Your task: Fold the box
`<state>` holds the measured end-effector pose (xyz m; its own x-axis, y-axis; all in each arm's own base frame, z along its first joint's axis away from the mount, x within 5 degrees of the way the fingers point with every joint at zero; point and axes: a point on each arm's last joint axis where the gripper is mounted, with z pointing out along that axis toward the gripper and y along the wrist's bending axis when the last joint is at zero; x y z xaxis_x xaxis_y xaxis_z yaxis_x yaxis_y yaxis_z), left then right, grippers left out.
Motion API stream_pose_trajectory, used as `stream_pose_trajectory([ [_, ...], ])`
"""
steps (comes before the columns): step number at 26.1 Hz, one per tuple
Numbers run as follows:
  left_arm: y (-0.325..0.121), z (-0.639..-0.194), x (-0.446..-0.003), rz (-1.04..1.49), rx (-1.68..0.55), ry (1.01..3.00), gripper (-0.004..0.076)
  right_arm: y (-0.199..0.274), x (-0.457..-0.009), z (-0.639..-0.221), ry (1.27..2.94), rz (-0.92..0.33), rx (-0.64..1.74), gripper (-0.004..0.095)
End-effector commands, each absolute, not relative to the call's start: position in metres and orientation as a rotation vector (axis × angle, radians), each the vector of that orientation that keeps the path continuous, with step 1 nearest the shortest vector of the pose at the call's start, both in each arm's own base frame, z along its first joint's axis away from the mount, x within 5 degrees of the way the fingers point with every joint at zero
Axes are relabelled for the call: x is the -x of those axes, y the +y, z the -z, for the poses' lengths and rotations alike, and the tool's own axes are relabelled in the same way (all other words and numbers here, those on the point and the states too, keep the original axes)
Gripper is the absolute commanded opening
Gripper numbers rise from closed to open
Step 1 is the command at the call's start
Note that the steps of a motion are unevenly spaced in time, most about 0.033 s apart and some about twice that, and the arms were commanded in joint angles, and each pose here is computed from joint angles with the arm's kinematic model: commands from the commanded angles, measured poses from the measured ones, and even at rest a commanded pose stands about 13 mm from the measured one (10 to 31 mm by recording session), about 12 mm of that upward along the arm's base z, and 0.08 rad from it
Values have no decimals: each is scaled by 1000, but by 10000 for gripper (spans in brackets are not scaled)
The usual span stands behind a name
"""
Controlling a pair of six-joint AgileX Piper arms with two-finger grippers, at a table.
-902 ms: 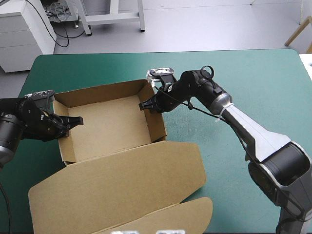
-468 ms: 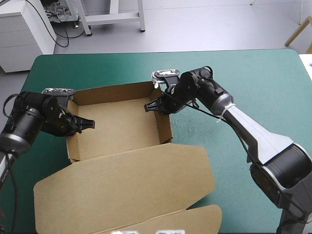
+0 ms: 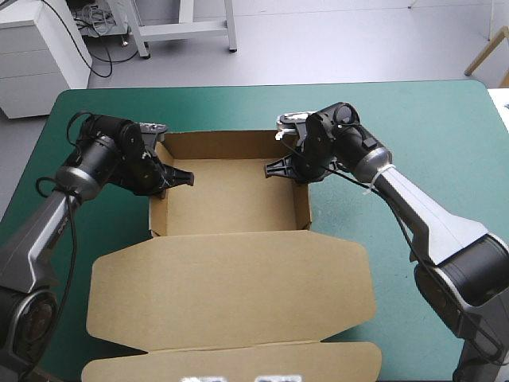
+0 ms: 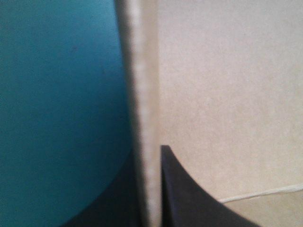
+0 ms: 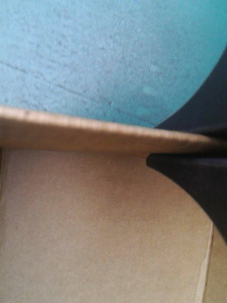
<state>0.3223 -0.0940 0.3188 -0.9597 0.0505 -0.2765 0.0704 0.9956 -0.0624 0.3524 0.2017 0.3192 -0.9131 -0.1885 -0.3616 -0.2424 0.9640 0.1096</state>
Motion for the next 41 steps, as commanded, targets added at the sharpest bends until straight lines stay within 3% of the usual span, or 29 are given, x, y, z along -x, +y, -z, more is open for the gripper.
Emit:
stream_pose_trajectory([
  [1, -101, -331, -327, 168, -148, 2790, -10, 179, -350, -348, 2685, -169, 315, -19],
  [13, -107, -303, -345, 147, -221, 2831, -10, 168, -362, -303, 2812, -79, 339, -19],
  [28, -108, -305, -350, 152, -272, 2768, 7, 172, -369, -291, 2837, -71, 342, -4],
  [31, -110, -305, -349, 177, -307, 2765, 69, 172, -371, -298, 2812, -76, 339, 35],
  [33, -114, -306, -350, 236, -287, 2752, 168, 170, -374, -305, 2777, -40, 344, 132],
  [36, -119, -308, -352, 329, -253, 2713, 356, 166, -377, -308, 2752, 25, 323, 383],
  [39, -119, -308, -353, 313, -289, 2700, 449, 164, -378, -309, 2740, 59, 328, 448],
  [41, -119, -308, -353, 304, -329, 2693, 454, 164, -378, -309, 2740, 59, 328, 447],
])
